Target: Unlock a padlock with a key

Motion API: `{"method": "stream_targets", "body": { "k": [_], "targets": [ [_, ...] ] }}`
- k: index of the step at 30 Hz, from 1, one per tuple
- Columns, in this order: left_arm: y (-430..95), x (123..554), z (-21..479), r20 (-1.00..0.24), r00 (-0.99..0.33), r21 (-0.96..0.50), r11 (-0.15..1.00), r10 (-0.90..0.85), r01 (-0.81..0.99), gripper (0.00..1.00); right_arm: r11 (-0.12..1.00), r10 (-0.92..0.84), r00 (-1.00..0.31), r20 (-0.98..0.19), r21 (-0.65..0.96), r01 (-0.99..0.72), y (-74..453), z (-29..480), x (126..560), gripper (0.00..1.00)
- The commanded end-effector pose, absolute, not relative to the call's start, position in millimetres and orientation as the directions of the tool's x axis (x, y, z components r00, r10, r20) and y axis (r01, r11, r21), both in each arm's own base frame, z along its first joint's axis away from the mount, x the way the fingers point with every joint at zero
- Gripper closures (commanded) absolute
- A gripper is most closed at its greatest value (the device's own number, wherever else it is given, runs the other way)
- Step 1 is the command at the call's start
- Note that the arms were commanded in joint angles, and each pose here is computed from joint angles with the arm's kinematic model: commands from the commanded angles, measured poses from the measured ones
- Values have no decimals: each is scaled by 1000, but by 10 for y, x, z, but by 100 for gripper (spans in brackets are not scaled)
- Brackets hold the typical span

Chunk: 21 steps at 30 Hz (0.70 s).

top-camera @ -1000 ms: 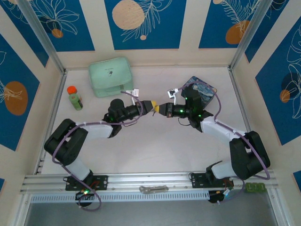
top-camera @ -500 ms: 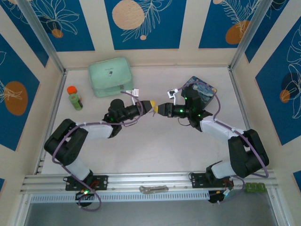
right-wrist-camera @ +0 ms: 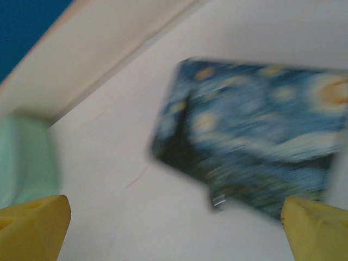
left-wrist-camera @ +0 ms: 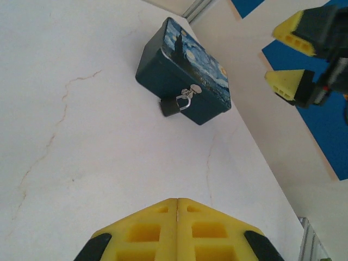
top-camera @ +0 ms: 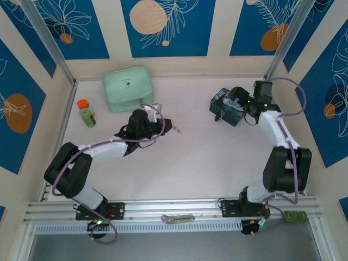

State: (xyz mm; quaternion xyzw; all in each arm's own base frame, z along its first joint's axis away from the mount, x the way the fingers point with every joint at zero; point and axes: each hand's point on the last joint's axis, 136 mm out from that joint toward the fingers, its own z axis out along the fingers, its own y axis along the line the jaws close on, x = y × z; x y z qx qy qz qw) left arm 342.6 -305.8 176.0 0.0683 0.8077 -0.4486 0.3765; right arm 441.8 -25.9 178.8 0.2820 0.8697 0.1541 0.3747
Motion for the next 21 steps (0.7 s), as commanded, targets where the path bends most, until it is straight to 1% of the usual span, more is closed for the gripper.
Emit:
{"method": "stream_targets", "body": {
  "k": [1, 3, 6, 9, 11, 14, 17, 19, 21],
  "targets": [
    [-3070, 3433, 1740, -663, -714, -680, 581, -226, 447, 100, 772, 632, -584, -510, 344, 534, -677, 1349, 4419, 1],
    [-3083, 3423, 1764, -661, -713, -689, 565, -233, 453, 100, 774, 628, -598, -498, 322, 545, -821, 1225, 4598, 1],
    [-3089, 3414, 1802, -663, -710, -692, 556, -237, 460, 100, 791, 609, -633, -478, 312, 526, -856, 1111, 4774, 1],
    [-3086, 3417, 1815, -664, -707, -693, 555, -242, 461, 100, 798, 602, -653, -458, 347, 492, -792, 1009, 4889, 1],
    [-3094, 3421, 1826, -665, -706, -694, 551, -243, 464, 100, 792, 606, -675, -421, 400, 461, -682, 909, 4948, 1],
    [-3113, 3424, 1842, -664, -708, -697, 543, -241, 469, 100, 789, 598, -706, -381, 437, 432, -534, 792, 4968, 1],
    [-3110, 3413, 1858, -665, -706, -698, 539, -244, 471, 100, 793, 583, -723, -371, 454, 406, -406, 722, 4951, 0],
    [-3093, 3407, 1858, -667, -703, -697, 542, -247, 469, 100, 801, 567, -734, -375, 458, 385, -311, 702, 4929, 3],
    [-3080, 3401, 1849, -668, -702, -695, 546, -249, 468, 100, 826, 531, -744, -405, 442, 349, -187, 728, 4918, 4]
  ]
}}
